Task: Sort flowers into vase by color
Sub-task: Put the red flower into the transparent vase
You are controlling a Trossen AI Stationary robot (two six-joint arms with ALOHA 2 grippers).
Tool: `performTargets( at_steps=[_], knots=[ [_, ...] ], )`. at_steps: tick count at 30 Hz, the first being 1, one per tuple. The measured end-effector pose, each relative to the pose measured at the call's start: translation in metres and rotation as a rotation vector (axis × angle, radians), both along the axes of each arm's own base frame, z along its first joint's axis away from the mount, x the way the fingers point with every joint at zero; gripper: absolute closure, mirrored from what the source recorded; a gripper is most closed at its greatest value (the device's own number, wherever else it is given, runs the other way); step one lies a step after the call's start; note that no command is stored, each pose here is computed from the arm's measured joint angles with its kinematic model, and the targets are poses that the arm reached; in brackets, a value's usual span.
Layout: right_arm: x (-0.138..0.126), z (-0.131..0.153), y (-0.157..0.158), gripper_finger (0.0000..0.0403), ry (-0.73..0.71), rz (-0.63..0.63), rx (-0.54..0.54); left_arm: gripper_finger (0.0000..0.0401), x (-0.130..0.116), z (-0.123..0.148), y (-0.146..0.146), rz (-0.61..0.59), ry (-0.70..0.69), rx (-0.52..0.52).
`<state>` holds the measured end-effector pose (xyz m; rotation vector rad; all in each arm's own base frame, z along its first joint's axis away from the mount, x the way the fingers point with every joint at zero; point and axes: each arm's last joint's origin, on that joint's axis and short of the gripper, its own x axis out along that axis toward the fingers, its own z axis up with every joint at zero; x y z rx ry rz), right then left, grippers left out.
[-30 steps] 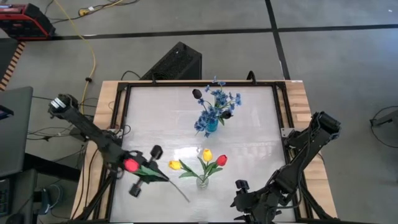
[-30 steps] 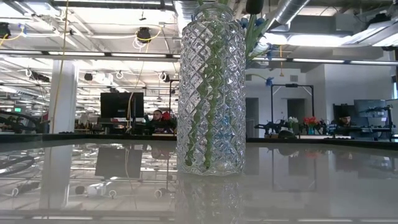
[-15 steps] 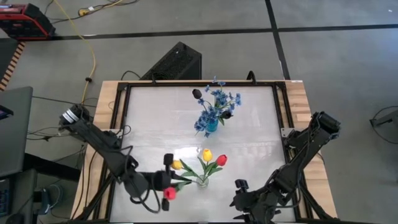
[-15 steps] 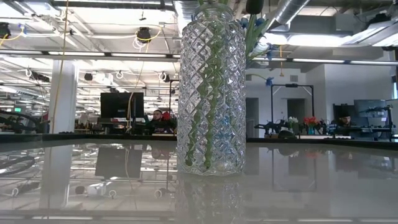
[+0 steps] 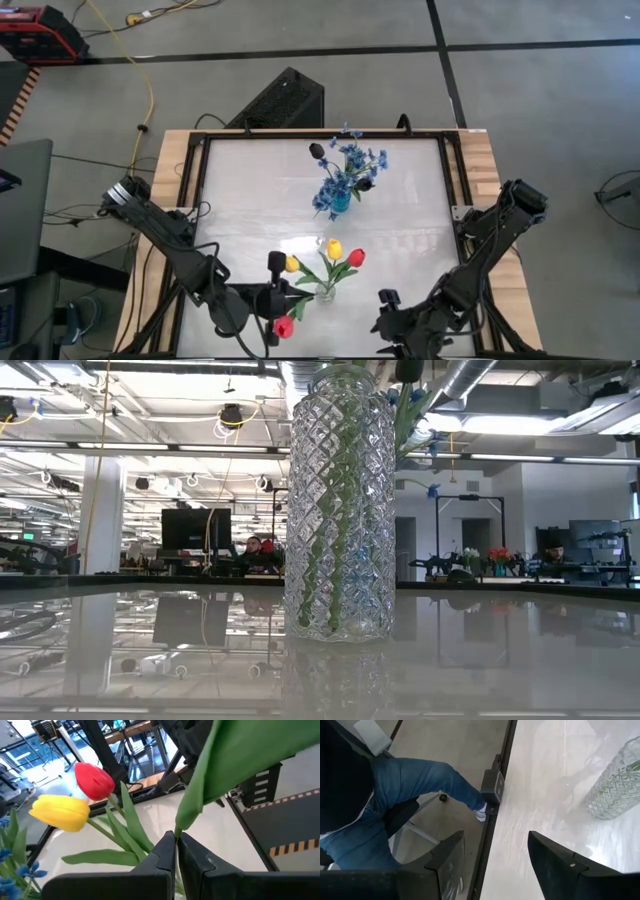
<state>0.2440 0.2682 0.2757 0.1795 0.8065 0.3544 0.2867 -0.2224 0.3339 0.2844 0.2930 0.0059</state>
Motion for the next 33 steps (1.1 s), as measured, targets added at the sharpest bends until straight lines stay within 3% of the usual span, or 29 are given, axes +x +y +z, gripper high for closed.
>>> performTargets(
  at_steps=[8,18,33],
  knots=[
    [-0.002,0.000,0.002,0.0159,0.000,0.007,0.000,0.0401,-0.001,-0.003,0.003,0.055,0.020,0.053],
    [-0.002,0.000,0.002,0.0159,-0.001,0.006,0.000,0.0401,0.000,-0.007,0.004,0.039,0.047,-0.021],
    [-0.001,0.001,0.002,0.0159,-0.012,0.004,0.012,0.0401,0.022,-0.032,0.014,0.026,0.162,-0.101]
  ],
)
